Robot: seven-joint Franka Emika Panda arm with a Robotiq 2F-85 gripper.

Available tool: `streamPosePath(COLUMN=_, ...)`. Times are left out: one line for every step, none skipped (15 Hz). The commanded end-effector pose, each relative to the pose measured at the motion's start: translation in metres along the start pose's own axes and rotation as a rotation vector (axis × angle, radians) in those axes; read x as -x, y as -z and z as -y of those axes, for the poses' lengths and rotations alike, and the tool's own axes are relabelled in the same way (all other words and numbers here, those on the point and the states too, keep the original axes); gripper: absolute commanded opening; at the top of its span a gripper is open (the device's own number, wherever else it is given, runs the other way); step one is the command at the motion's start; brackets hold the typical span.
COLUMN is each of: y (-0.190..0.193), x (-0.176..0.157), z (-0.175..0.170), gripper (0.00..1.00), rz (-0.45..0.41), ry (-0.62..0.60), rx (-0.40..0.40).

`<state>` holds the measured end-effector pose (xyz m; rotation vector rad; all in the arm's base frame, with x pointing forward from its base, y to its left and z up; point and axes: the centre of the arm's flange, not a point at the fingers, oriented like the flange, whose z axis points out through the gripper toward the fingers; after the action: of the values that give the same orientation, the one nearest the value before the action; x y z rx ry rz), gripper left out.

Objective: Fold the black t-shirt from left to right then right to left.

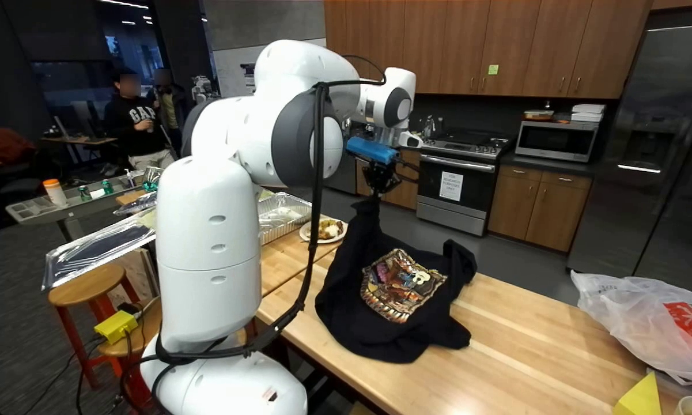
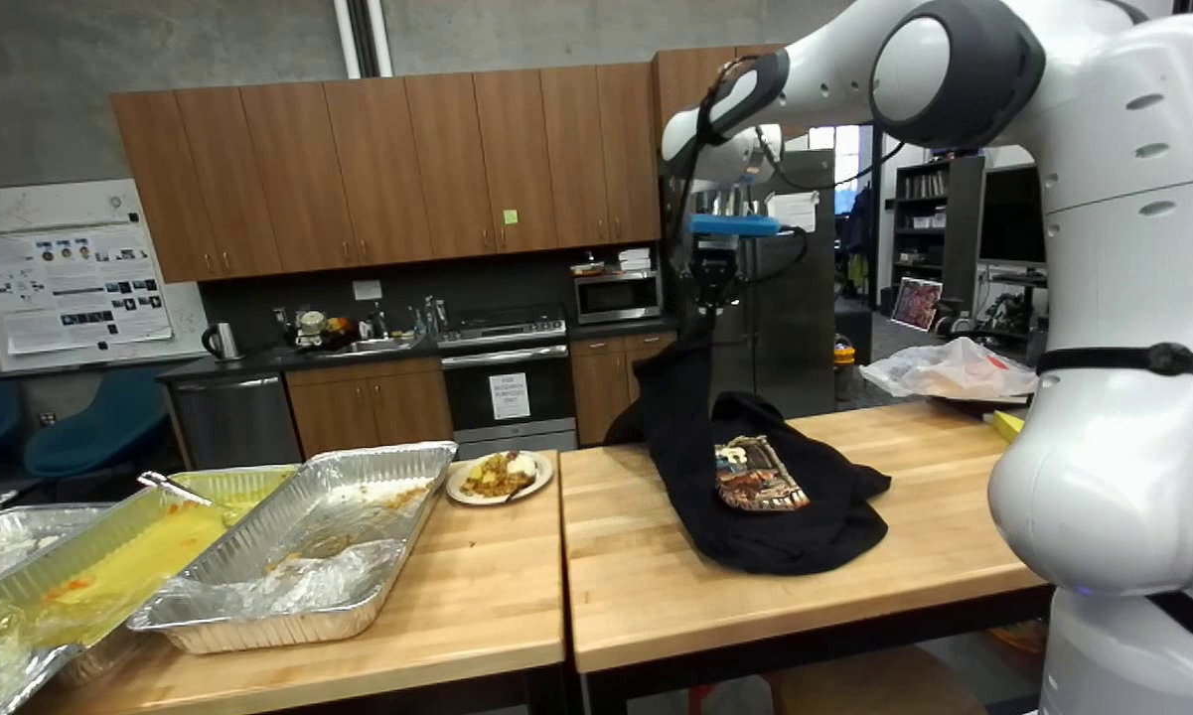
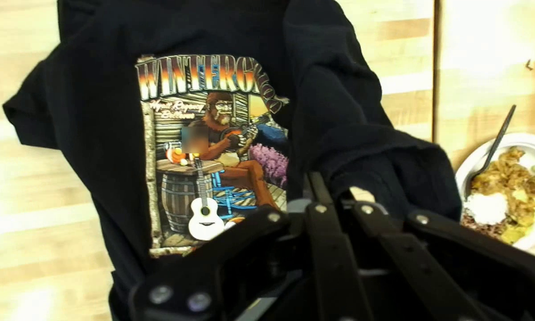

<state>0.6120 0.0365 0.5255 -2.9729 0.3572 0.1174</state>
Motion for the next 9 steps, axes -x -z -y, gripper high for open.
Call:
streamPosePath(y=-0.005, x=0.007, z=-0.065, gripper=0.01, rz=0.017, ry=-0.092, rx=-0.050)
streamPosePath(y=-0.008, x=0.002, z=-0.080, gripper=0.01, rz=0.023, ry=-0.123, rx=-0.057)
streamPosePath(y=-0.013, x=0.000, z=-0.096, gripper=0.01, rz=0.033, ry=-0.157, rx=-0.060)
streamPosePath(y=-0.017, x=-0.003, z=-0.109, gripper=0.01, rz=0.041, ry=-0.187, rx=-0.061)
streamPosePath(y=-0.022, x=-0.005, z=-0.121, gripper=0.01, rz=0.046, ry=-0.221, rx=-0.057)
streamPosePath(y=-0.029, x=-0.009, z=-0.131, gripper=0.01, rz=0.049, ry=-0.267, rx=-0.043)
streamPosePath(y=-0.034, x=-0.010, z=-0.142, gripper=0.01, rz=0.052, ry=-0.303, rx=-0.036)
streamPosePath(y=-0.039, x=-0.013, z=-0.150, gripper=0.01, rz=0.054, ry=-0.340, rx=-0.027)
streamPosePath(y=-0.045, x=-0.017, z=-0.158, gripper=0.01, rz=0.061, ry=-0.372, rx=-0.022)
